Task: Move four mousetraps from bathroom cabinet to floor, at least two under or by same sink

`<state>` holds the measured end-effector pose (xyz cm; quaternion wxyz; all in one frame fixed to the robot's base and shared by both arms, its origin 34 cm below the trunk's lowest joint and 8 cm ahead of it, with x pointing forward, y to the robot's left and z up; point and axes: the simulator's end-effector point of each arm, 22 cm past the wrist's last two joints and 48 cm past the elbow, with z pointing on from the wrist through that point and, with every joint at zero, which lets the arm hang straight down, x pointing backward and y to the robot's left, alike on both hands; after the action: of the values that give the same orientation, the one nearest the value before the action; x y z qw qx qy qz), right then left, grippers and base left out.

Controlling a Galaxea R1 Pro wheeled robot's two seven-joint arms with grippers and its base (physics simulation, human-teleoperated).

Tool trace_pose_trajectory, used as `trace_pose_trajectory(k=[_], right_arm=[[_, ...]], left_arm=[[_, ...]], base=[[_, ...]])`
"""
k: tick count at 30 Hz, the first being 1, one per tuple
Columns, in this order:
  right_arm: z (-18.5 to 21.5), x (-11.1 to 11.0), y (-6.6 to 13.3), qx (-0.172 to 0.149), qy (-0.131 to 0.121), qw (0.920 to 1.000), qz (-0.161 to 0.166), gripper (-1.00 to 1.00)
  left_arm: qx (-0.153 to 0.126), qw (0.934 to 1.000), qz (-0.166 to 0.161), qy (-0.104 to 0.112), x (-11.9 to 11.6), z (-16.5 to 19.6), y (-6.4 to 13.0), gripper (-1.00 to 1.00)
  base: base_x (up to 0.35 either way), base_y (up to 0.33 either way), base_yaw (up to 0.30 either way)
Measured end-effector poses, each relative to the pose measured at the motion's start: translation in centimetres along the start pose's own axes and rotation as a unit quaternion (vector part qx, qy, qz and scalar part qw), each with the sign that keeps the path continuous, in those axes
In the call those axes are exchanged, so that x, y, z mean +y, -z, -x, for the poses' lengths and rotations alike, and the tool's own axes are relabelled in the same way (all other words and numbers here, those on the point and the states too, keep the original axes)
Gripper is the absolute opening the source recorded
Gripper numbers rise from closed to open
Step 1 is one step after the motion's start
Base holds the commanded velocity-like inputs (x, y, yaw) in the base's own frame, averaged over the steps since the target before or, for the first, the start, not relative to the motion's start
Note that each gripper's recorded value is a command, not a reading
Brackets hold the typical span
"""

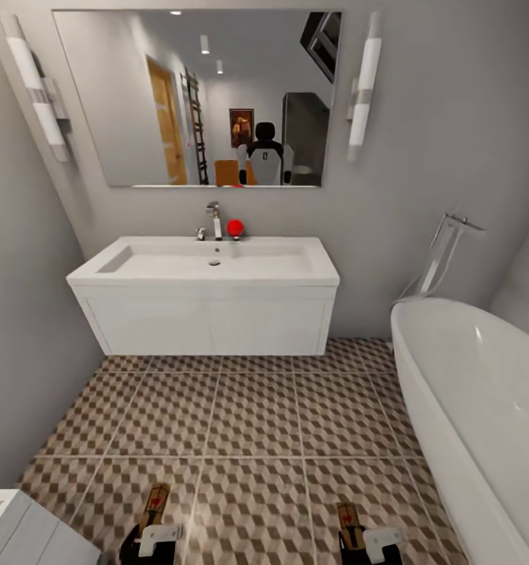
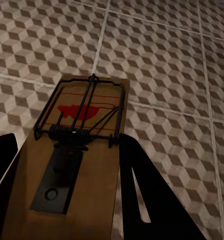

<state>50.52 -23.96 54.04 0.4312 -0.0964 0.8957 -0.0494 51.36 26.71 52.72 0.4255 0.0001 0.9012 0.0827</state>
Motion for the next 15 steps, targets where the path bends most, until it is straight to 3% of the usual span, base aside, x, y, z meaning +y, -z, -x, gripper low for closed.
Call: trace_pose_trajectory(k=[15], right_arm=[[0.0, 0.0, 0.0, 0.0, 0.0, 1.0, 0.0, -1.0]], left_arm=[[0.0, 1.0, 0.0, 0.0, 0.0, -0.01, 0.0, -1.0]], base=[[0.343, 0.0, 0.0]])
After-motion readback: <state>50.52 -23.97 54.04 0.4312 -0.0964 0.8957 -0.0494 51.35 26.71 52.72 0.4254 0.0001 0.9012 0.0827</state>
